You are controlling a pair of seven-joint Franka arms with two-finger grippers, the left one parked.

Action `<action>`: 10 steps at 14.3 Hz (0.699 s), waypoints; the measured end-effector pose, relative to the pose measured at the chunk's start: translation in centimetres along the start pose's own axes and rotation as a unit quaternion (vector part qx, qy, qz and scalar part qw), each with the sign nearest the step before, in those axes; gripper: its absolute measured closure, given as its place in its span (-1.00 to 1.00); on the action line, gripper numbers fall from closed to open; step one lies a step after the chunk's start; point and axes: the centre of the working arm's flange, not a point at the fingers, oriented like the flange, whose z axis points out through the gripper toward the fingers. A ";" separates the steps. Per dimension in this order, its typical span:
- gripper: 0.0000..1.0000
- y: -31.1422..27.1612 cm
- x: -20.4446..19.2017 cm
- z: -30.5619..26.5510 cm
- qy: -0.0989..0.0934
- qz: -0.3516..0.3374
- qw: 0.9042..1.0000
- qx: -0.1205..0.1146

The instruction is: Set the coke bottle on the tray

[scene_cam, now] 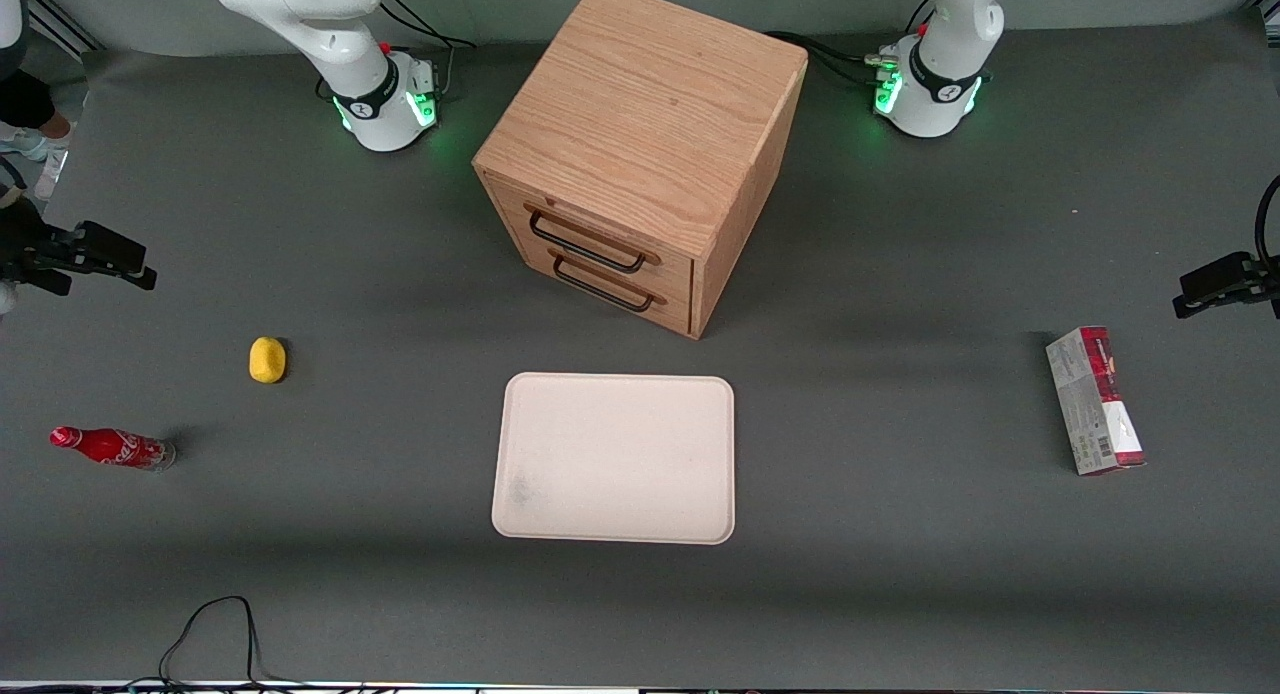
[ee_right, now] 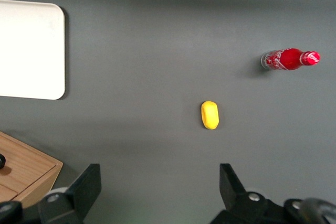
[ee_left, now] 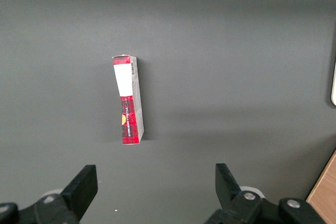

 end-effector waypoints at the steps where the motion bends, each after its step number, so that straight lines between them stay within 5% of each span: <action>1: -1.00 0.8 0.2 -0.3 0.004 0.007 1.000 -0.001; 10: -1.00 15.7 5.2 0.2 0.013 0.035 0.999 -0.011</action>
